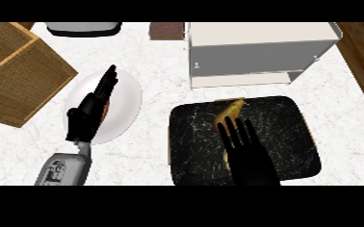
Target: Pick the squash from the tray and place it in the tiered shelf
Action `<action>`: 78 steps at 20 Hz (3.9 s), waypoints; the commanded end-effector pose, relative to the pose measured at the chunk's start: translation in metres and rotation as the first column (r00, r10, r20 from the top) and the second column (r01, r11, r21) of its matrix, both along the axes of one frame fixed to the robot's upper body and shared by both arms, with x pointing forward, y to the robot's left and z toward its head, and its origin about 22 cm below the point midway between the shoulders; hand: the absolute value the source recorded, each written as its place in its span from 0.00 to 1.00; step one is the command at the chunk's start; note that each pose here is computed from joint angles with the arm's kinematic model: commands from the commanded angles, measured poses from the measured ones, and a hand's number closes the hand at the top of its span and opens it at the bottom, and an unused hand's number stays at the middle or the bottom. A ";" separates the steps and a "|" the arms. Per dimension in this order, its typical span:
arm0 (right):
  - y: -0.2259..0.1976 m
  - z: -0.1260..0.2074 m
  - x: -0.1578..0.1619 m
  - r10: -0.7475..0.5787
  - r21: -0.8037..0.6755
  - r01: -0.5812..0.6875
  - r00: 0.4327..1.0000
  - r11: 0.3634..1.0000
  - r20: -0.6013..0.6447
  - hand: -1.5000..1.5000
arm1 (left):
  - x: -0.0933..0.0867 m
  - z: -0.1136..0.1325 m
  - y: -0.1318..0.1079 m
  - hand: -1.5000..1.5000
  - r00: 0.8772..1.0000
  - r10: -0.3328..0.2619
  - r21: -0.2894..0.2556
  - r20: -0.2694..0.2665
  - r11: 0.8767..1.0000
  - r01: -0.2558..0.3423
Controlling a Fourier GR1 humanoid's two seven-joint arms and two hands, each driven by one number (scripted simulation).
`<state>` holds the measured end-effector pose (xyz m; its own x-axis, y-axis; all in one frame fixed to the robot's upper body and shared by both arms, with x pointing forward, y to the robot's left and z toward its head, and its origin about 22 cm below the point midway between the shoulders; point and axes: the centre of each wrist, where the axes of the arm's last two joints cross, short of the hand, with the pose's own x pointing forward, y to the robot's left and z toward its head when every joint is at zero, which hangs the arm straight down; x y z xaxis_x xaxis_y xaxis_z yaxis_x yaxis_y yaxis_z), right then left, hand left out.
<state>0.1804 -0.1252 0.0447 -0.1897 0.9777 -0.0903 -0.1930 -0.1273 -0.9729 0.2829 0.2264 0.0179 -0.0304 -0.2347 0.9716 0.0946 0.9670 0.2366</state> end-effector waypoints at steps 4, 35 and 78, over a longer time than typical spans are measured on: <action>0.000 -0.016 0.006 0.010 -0.026 -0.010 1.000 1.000 -0.017 1.00 | -0.002 -0.007 0.002 0.50 1.000 -0.012 -0.015 -0.002 1.000 0.012; 0.112 0.057 -0.029 -0.262 0.803 0.118 0.964 0.584 0.049 1.00 | -0.007 -0.006 -0.005 0.50 1.000 -0.016 -0.003 -0.005 1.000 0.016; 0.071 0.267 0.113 -0.599 0.669 0.111 0.570 0.735 0.563 1.00 | -0.001 -0.022 -0.011 0.50 1.000 0.000 -0.003 -0.018 1.000 0.000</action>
<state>0.2836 -0.0550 0.3070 0.0056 0.8530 0.5219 0.6664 0.3859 -0.6379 0.2817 0.2201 0.0102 -0.0225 -0.2289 0.9732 0.0989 0.9682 0.2300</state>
